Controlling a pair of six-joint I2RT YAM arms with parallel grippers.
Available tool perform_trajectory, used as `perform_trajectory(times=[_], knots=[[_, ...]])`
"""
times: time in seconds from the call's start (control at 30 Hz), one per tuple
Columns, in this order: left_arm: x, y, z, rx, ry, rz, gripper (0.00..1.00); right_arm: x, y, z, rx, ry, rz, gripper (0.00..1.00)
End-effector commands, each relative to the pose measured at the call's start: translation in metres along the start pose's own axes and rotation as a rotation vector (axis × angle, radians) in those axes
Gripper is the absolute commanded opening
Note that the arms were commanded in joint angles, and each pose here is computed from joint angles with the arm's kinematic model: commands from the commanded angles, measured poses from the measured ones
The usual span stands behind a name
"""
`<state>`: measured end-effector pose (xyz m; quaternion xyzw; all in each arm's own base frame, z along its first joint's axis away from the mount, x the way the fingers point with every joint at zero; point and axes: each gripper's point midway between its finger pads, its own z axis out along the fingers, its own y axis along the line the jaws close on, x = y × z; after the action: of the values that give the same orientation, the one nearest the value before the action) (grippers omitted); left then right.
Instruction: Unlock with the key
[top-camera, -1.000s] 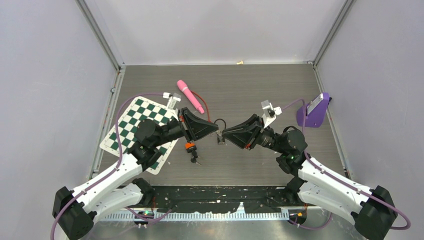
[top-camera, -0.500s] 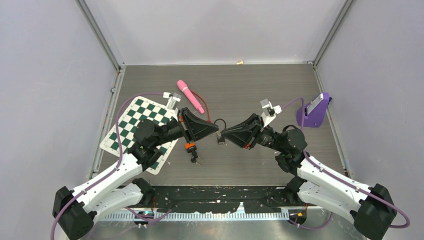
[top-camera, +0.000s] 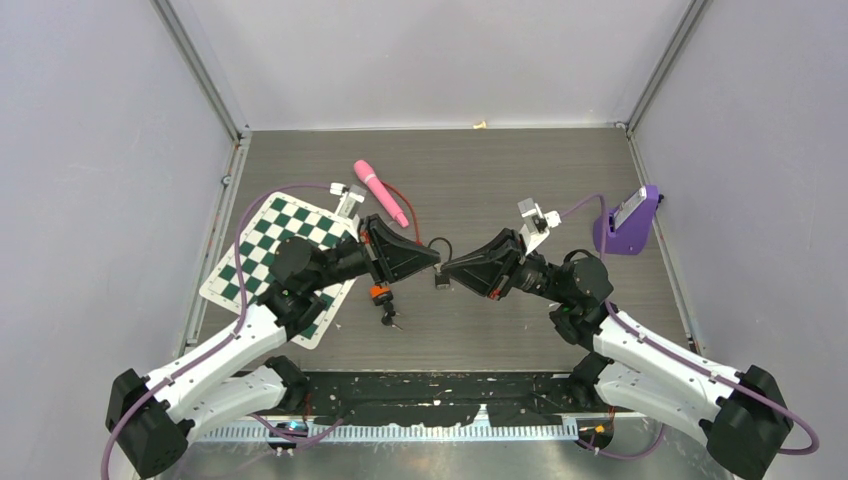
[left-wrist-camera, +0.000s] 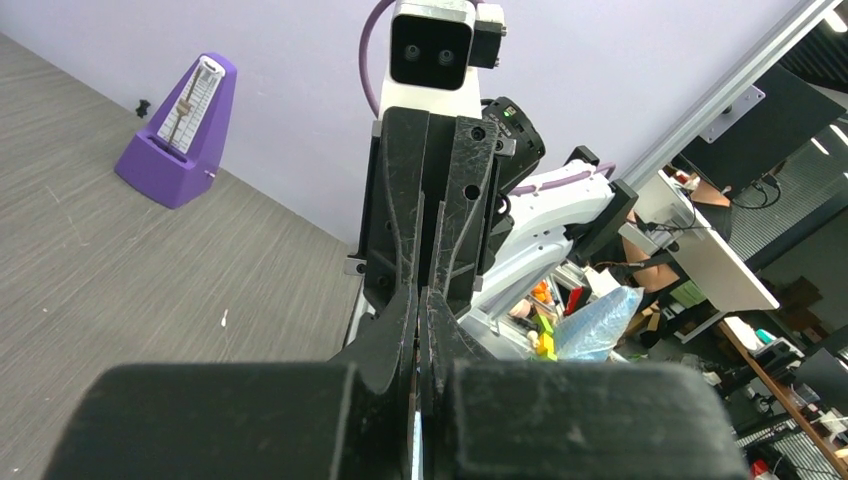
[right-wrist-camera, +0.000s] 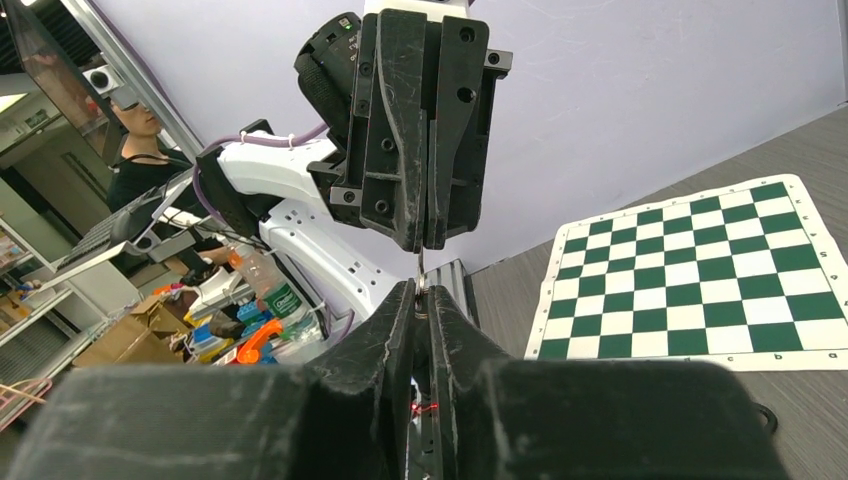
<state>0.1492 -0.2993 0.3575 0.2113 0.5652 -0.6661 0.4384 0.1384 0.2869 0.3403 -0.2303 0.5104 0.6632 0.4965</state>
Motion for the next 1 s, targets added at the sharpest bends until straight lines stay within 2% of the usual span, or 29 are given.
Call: perform_trajectory(times=[0.0, 0.53, 0.7, 0.73, 0.8, 0.97], knots=[[-0.019, -0.023, 0.004, 0.073, -0.038, 0.045, 0.0, -0.02, 0.016, 0.007, -0.058, -0.036, -0.043, 0.16], [-0.01, -0.026, 0.008, 0.103, 0.018, 0.019, 0.0, -0.015, 0.015, 0.006, -0.066, -0.018, -0.045, 0.05], [-0.01, -0.02, 0.007, 0.063, 0.022, 0.018, 0.0, -0.012, 0.009, 0.003, -0.035, -0.028, -0.054, 0.05], [-0.01, -0.016, 0.007, 0.041, 0.021, 0.022, 0.04, -0.01, 0.006, 0.002, -0.019, -0.024, -0.049, 0.05], [-0.009, -0.003, 0.005, -0.039, 0.018, 0.027, 0.24, -0.008, -0.001, -0.002, 0.023, -0.026, -0.046, 0.05], [-0.01, 0.053, -0.011, -0.378, 0.015, 0.017, 0.66, 0.004, -0.026, -0.016, 0.172, -0.01, -0.027, 0.05]])
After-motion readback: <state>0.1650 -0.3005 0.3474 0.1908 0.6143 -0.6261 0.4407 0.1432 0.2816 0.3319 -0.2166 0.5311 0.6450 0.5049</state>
